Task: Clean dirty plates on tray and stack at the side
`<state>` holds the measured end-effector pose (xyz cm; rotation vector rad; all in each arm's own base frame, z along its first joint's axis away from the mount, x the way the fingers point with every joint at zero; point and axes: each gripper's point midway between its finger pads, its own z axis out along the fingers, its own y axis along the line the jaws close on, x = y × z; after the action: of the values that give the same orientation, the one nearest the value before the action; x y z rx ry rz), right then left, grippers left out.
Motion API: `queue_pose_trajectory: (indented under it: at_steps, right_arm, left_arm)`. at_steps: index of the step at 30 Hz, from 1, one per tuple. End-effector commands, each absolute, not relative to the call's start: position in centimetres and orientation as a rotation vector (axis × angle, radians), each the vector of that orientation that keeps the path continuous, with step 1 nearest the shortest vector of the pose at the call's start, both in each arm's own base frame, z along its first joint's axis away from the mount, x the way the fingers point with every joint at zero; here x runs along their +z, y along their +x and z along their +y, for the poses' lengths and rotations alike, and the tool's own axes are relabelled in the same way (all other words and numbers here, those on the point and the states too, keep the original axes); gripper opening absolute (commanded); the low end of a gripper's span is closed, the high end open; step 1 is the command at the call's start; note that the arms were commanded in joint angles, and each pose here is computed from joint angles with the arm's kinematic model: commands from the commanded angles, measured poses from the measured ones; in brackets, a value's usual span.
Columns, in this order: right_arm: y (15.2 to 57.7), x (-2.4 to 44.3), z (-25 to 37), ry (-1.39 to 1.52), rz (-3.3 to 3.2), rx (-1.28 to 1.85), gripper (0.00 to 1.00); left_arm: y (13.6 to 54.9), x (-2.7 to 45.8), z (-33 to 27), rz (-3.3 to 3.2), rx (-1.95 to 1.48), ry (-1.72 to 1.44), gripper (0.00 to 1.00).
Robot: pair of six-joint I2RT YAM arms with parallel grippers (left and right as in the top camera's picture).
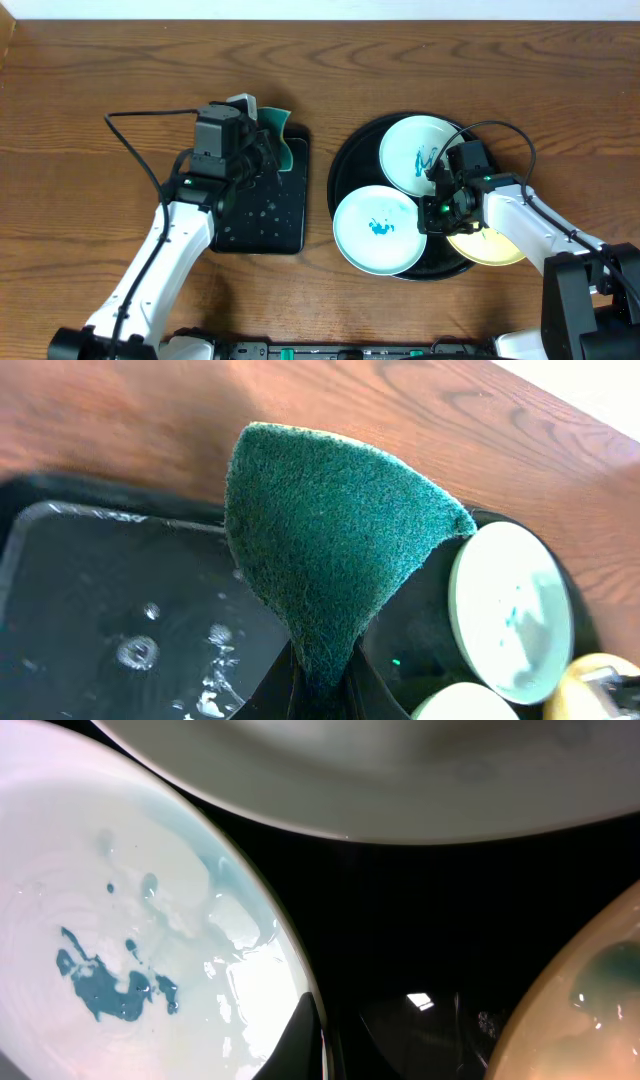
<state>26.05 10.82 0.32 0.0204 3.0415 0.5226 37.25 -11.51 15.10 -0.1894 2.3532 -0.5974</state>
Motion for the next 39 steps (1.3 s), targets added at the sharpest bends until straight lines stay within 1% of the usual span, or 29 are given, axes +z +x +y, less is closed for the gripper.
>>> queue_pose_trajectory:
  at_steps: [1,5,10,15,22,26,29,33,35,37,39]
  right_arm:
    - [26.5,0.1,10.2,0.038,3.044,0.43,0.01]
    - [26.5,0.1,10.2,0.038,3.044,0.43,0.01]
    - [26.5,0.1,10.2,0.038,3.044,0.43,0.01]
    - [26.5,0.1,10.2,0.038,3.044,0.43,0.01]
    - [26.5,0.1,10.2,0.038,3.044,0.43,0.01]
    - [26.6,0.1,10.2,0.038,3.043,0.43,0.01]
    - [26.6,0.1,10.2,0.038,3.043,0.431,0.01]
    - [26.6,0.1,10.2,0.038,3.041,0.432,0.01]
    - [26.6,0.1,10.2,0.038,3.041,0.432,0.01]
    - [26.6,0.1,10.2,0.038,3.041,0.431,0.01]
    - [26.6,0.1,10.2,0.038,3.041,0.431,0.01]
  left_arm:
    - [37.5,18.8,-9.6,2.221,-0.439,-0.103,0.07]
    - [37.3,21.5,-8.6,2.132,-0.38,-0.097,0.07]
    - [36.8,23.2,-8.4,2.085,-0.376,-0.094,0.07]
    - [36.7,23.2,-8.3,2.086,-0.376,-0.095,0.07]
    - [36.8,21.5,-8.4,2.145,-0.365,-0.1,0.08]
    - [36.7,18.6,-8.3,2.245,-0.348,-0.114,0.07]
    - [36.0,15.0,-8.2,2.38,-0.32,-0.13,0.07]
    - [33.7,8.3,-7.7,2.64,-0.254,-0.157,0.08]
    - [32.8,5.8,-7.6,2.738,-0.228,-0.171,0.08]
    - [31.9,3.7,-7.4,2.82,-0.202,-0.179,0.08]
    - [31.3,2.6,-7.3,2.865,-0.188,-0.184,0.07]
